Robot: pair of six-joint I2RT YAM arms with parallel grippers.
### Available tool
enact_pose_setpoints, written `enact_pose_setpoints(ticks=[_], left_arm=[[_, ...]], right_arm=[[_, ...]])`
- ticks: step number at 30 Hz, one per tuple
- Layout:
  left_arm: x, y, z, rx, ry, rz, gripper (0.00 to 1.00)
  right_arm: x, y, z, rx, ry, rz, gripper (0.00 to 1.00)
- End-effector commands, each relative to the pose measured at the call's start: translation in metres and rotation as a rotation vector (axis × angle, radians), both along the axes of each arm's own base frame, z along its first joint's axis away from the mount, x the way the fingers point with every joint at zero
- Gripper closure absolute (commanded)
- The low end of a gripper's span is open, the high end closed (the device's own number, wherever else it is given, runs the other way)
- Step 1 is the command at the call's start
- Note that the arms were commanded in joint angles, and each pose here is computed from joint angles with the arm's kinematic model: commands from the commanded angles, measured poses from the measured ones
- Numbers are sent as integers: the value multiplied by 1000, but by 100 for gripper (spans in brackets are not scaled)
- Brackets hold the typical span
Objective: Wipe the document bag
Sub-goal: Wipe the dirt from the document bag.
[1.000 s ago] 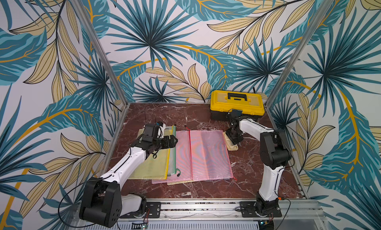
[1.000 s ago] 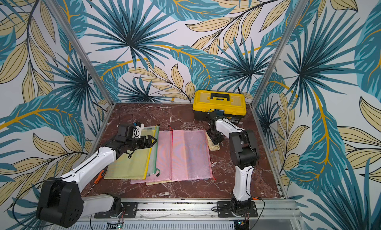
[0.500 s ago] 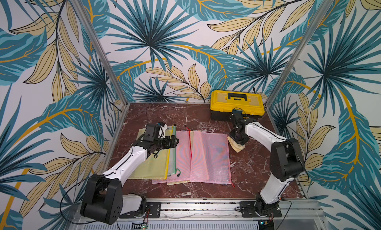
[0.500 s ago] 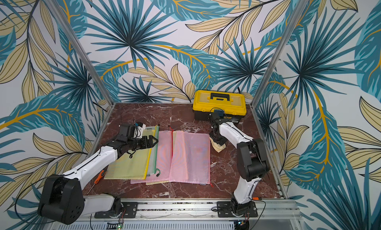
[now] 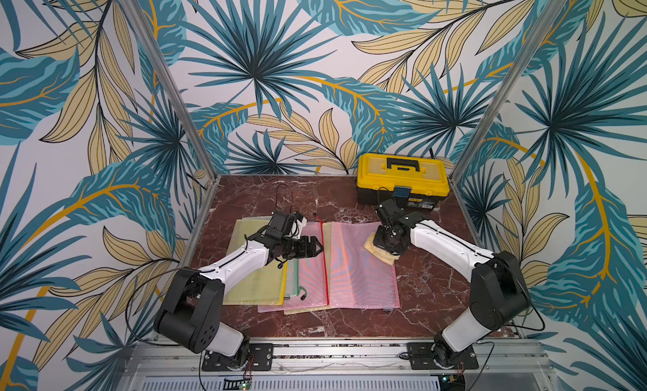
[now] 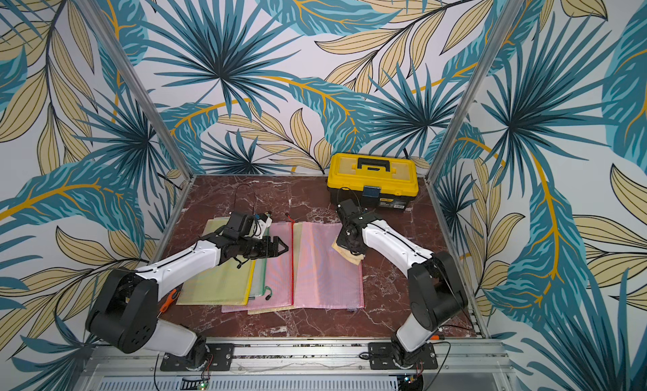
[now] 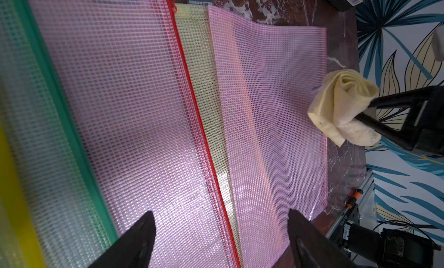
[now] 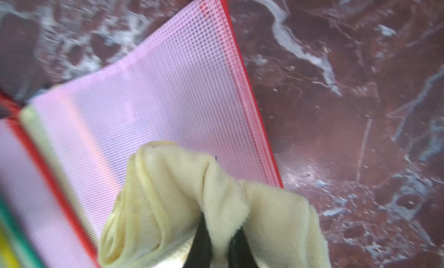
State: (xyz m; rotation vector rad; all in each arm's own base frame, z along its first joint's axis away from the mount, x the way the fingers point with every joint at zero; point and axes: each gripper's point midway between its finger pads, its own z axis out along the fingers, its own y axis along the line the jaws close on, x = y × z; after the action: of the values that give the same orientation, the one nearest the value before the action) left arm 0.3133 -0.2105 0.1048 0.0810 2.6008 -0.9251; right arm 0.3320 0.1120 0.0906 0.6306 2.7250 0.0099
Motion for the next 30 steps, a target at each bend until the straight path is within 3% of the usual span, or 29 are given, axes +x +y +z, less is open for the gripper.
enact_pose_setpoints(ticks=[1,6,9,13,15,20,26,30], left_arm=[[2,-7,10,-36,-18,-21,13],[4,-12,6,-35,-8,-34,13],[6,-15,5,-32,-6,-42,13],[7,-25,4,-40,4,-65,13],[7,-28,0,-47,24,-72,13],[5,-36,-8,-63,58,-104,16],[2,-55,-4,-99,63,-179,17],[0,-63,-18,-90,99,-199,21]], right_arm=[[-5,-46,26,-119,-49,-76,100],[10,-69,75,-89,-161,-80,100],[17,-55,85,-27,-183,-27,100],[20,0,50,238,-99,62,100],[15,14,23,298,-49,60,100],[-4,9,-37,271,64,17,100],[-18,-3,-73,209,149,3,100],[-25,2,-89,240,178,2,100]])
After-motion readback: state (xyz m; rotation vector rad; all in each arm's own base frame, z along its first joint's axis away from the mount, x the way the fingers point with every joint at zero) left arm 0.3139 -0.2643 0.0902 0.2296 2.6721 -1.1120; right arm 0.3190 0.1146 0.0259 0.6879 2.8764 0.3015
